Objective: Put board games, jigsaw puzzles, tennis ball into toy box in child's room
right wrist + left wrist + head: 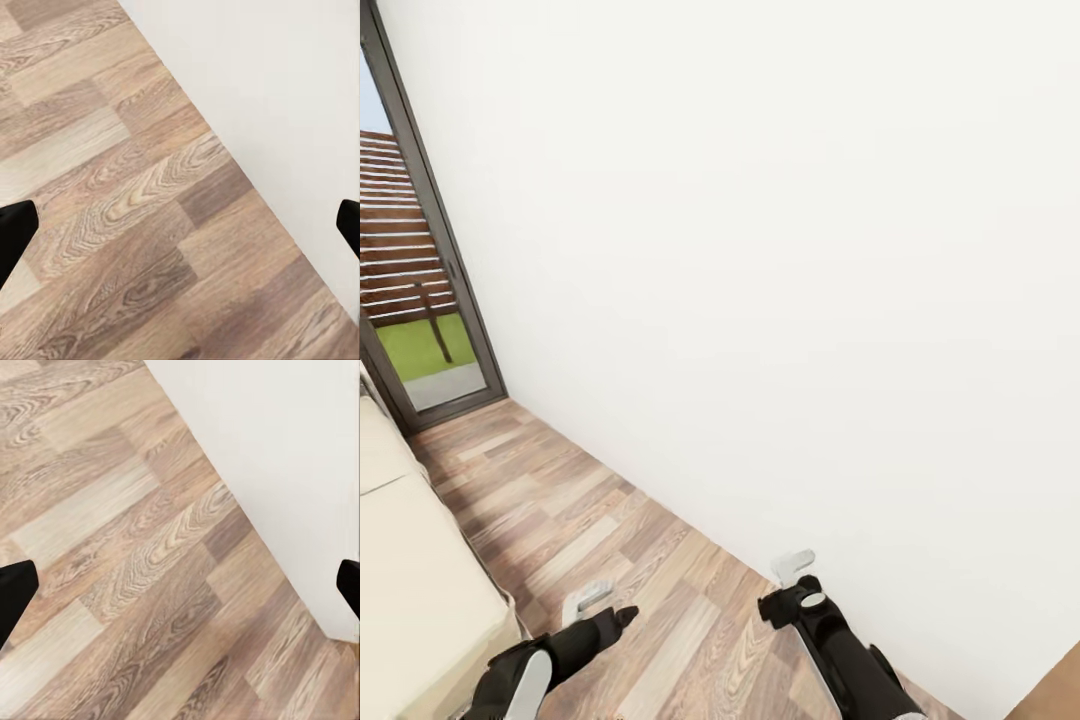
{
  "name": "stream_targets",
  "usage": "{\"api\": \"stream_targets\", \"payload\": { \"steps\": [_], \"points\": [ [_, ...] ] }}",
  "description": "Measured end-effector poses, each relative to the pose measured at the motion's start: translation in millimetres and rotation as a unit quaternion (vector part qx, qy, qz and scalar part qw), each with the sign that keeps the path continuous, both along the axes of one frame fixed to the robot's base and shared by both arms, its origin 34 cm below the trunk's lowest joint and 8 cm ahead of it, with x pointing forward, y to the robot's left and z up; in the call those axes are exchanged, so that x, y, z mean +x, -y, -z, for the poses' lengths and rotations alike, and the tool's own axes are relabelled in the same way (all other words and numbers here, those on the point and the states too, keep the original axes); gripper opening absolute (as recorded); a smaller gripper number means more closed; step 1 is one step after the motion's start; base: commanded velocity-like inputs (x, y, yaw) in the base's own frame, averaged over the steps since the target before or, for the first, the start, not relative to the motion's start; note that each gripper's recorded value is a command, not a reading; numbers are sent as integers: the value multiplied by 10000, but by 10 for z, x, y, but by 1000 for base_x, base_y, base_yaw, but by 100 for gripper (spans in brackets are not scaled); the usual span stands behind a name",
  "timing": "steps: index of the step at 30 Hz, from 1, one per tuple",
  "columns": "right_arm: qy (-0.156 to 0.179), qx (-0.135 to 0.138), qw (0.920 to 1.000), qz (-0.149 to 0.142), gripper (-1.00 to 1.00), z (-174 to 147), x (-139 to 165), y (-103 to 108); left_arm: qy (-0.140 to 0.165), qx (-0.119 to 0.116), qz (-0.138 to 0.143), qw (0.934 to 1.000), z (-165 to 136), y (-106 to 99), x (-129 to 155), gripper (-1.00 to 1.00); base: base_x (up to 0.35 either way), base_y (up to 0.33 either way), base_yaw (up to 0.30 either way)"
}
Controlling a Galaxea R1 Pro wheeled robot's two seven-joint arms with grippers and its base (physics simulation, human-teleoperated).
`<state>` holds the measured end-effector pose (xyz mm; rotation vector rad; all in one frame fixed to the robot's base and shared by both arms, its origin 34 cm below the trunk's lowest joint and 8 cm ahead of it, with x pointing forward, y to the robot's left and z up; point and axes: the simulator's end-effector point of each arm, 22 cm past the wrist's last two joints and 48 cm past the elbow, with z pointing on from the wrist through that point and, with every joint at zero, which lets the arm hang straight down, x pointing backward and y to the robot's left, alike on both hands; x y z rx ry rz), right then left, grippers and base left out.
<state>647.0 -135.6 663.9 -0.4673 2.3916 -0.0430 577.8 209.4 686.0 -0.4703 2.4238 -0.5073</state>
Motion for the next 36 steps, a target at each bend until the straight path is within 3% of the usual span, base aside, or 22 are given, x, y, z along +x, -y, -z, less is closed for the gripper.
{"api": "stream_targets", "payload": {
  "steps": [5, 10, 12, 14, 20, 36],
  "points": [
    [223, -58, 9994, -267, 100, -400, 110, -286, 371, -317, -100, 9988, -426, 92, 183, 100, -1, 0, 278],
    [356, -27, 9989, -292, 100, -763, 201, -422, 589, -329, -178, 9976, -655, 93, 253, 100, 0, 0, 265],
    [595, 74, 9977, -302, 100, -1094, 292, -510, 675, -287, -100, 9973, -731, 170, 249, 100, 0, 0, 201],
    [715, 158, 9967, -339, 100, -1281, 315, -605, 678, -265, -25, 9973, -732, 222, 230, 100, 0, 0, 181],
    [606, 177, 9973, -364, 100, -1341, 252, -682, 461, -252, -23, 9986, -526, 242, 140, 100, 0, 0, 175],
    [763, 275, 9965, -224, 100, -1638, 309, -604, 319, -248, -118, 9991, -319, 223, 95, 100, 0, 63, 179]
  ]
}}
